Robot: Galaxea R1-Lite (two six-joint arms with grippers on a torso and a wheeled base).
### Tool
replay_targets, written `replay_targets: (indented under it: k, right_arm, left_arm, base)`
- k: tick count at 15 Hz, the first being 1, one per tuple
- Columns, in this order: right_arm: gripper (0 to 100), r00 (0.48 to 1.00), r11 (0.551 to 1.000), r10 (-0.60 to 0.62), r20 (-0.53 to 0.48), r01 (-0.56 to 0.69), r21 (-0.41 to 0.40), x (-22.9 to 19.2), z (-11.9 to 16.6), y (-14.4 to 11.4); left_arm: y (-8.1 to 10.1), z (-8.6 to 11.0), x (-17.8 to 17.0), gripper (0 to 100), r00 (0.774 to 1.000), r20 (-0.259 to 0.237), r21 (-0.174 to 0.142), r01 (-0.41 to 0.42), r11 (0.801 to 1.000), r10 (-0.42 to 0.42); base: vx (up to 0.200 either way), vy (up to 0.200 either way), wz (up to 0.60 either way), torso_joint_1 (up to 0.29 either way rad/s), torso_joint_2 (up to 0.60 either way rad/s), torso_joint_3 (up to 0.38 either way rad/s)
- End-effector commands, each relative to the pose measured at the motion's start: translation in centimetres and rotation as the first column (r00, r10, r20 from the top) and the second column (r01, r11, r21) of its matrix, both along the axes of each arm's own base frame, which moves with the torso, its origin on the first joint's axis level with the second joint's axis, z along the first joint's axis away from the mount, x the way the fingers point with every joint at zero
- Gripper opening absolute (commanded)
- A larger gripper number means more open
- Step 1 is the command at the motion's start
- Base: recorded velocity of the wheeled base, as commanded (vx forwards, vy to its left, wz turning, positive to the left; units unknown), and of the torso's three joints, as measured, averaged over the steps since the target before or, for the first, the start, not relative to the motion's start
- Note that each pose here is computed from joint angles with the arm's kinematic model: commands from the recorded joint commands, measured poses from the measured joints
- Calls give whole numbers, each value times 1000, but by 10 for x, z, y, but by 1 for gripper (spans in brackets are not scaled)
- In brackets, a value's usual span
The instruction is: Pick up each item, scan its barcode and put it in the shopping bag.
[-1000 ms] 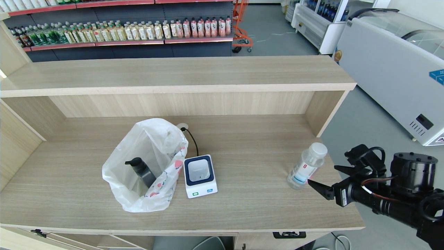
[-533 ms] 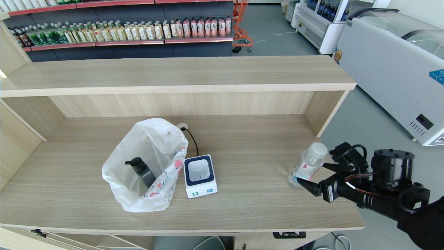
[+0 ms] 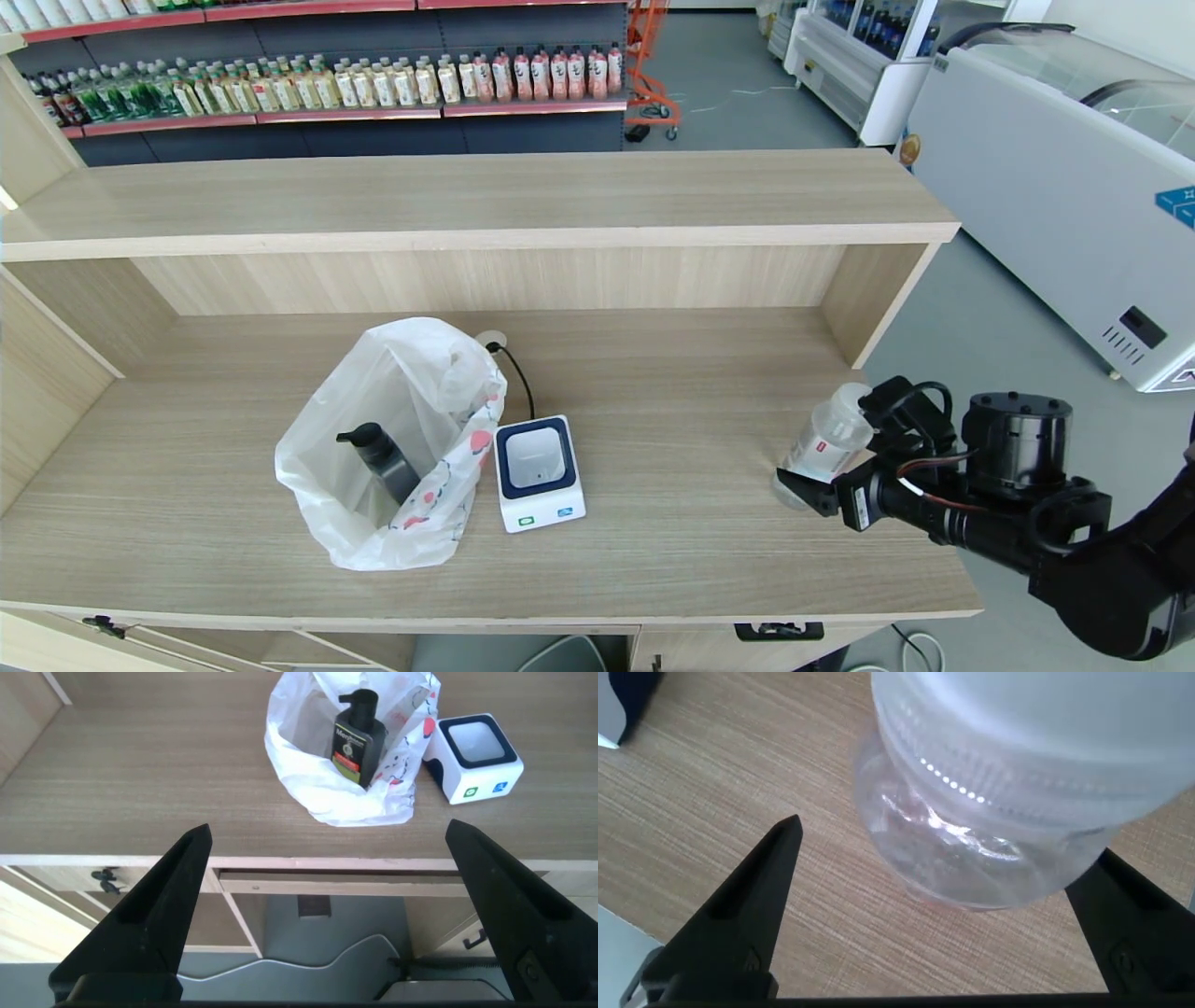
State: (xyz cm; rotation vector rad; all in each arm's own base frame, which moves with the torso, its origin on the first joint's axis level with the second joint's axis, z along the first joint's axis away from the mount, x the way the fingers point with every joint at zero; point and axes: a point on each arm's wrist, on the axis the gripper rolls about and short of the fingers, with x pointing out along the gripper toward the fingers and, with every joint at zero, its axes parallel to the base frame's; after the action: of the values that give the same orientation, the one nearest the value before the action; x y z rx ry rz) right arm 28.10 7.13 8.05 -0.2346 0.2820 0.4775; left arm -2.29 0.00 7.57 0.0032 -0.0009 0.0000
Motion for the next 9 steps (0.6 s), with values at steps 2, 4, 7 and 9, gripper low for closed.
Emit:
replay_targets:
  k: [2,4,7,9]
  right_arm:
    - [100,1000,1000,16,-3,-16,-4,3,-6,5]
    - [100,1000,999,26,12,-26,-25,7,-7,6]
    - [100,999,999,29,22,-28,-31,12,-9,7]
    - [100,999,999,33,30,-32,-41,16,-11,9]
  left_arm:
    - [0,0,0,100,1000,-2,0,0,1000,0]
    - [0,0,0,100,1000,-2,0,0,1000,0]
    - [0,0,0,100,1000,-2,0,2,1000,-2]
    - [0,0,0,100,1000,-2,0,0,1000,0]
  base:
    - [0,0,0,0,0,0]
    - [0,0,0,0,0,0]
    - [0,0,0,0,0,0]
    - [0,0,0,0,0,0]
